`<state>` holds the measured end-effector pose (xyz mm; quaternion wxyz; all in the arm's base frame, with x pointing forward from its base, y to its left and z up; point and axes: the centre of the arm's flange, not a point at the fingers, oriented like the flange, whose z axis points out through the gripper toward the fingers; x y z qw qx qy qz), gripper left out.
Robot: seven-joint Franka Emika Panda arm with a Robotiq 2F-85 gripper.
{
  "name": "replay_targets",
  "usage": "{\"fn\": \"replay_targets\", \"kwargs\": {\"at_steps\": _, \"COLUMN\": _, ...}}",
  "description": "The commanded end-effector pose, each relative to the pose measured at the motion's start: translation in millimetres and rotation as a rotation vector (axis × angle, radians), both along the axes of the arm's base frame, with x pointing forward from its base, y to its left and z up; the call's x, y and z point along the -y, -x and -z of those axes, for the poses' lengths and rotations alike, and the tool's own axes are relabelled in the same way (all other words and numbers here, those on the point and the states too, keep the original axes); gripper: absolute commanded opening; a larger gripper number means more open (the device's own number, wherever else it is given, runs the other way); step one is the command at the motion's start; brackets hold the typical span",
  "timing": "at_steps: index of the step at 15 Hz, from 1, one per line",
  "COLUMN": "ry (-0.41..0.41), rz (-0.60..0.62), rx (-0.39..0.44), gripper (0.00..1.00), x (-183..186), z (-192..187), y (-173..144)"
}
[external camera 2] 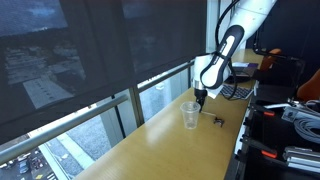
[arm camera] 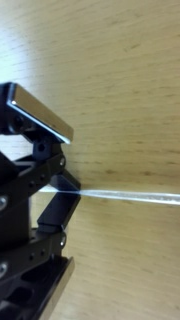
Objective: Put the straw in the cup
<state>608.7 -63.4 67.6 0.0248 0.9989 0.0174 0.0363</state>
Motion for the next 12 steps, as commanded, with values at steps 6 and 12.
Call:
{"fn": "replay_targets", "kwargs": {"at_steps": 6, "ry": 0.054, "rz": 0.058, "rx": -0.123, "gripper": 0.03, "x": 2, "z": -55, "y": 34}}
{"fn": "replay_targets", "kwargs": {"at_steps": 12, "ry": -0.065, "rz": 0.063, "rx": -0.296, "gripper": 0.03, "x": -8, "z": -119, "y": 37}}
